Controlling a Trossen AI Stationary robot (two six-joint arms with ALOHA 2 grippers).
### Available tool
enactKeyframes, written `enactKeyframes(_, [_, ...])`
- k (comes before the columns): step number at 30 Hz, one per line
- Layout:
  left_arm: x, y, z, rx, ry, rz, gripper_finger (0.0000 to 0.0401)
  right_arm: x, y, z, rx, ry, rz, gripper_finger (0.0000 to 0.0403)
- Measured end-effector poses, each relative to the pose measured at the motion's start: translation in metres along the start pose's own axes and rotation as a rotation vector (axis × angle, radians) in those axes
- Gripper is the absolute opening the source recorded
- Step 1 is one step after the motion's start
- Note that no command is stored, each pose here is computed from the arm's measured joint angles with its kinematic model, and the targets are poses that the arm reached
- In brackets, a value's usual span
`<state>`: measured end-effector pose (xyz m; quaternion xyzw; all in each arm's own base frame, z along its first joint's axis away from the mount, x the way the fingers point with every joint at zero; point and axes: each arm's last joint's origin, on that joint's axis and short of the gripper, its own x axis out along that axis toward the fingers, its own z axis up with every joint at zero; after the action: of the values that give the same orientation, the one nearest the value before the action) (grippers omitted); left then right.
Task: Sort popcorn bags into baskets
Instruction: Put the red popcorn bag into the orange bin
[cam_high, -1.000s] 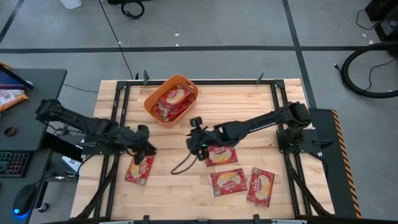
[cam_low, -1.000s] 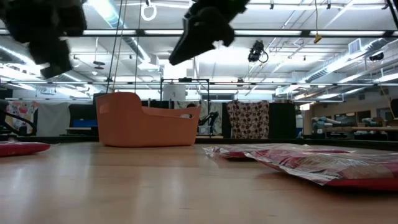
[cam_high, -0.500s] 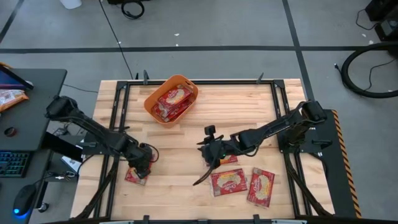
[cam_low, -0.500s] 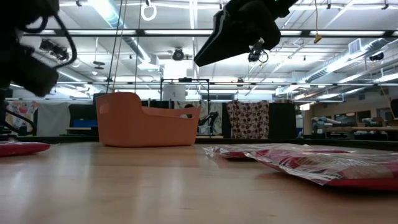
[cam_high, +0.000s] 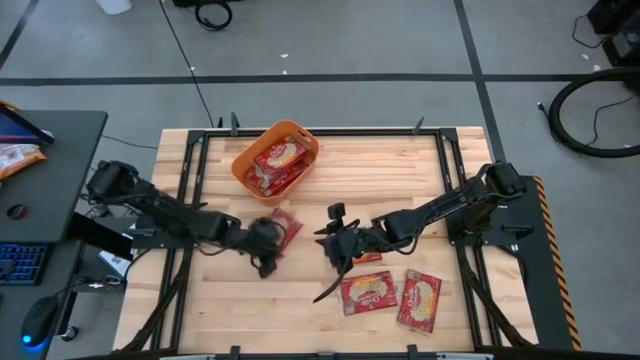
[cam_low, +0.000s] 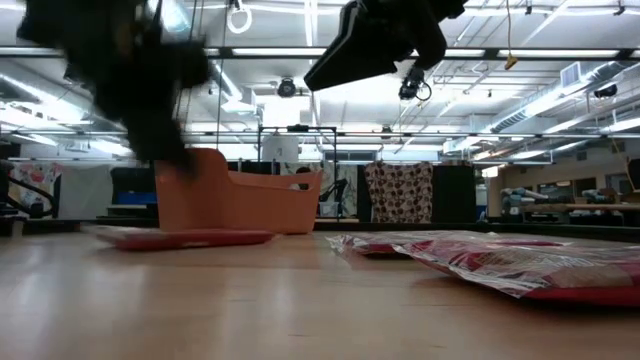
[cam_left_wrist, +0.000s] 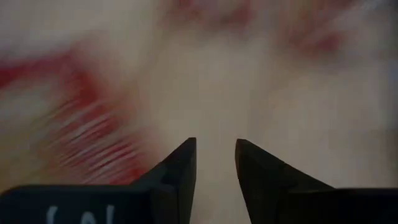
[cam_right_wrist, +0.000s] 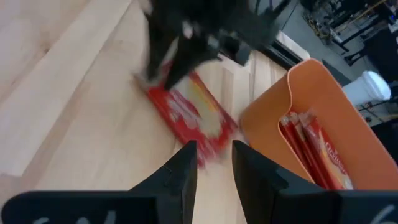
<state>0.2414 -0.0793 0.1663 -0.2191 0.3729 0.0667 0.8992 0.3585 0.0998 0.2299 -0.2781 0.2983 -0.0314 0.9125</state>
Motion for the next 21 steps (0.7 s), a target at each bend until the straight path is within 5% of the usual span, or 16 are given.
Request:
enactKeyframes(10, [-0.02, -0.025, 0.03, 0.124, -0.021, -0.035, 0.0116, -0.008, 0.017, -0.005, -0.24, 0.077, 0.043, 0.0106])
enactKeyframes(21, [-0.023, -0.029, 0.042, 0.305, -0.192, 0.029, 0.0116, 0.014, 0.004, -0.037, -0.044, 0.069, 0.075, 0.0106])
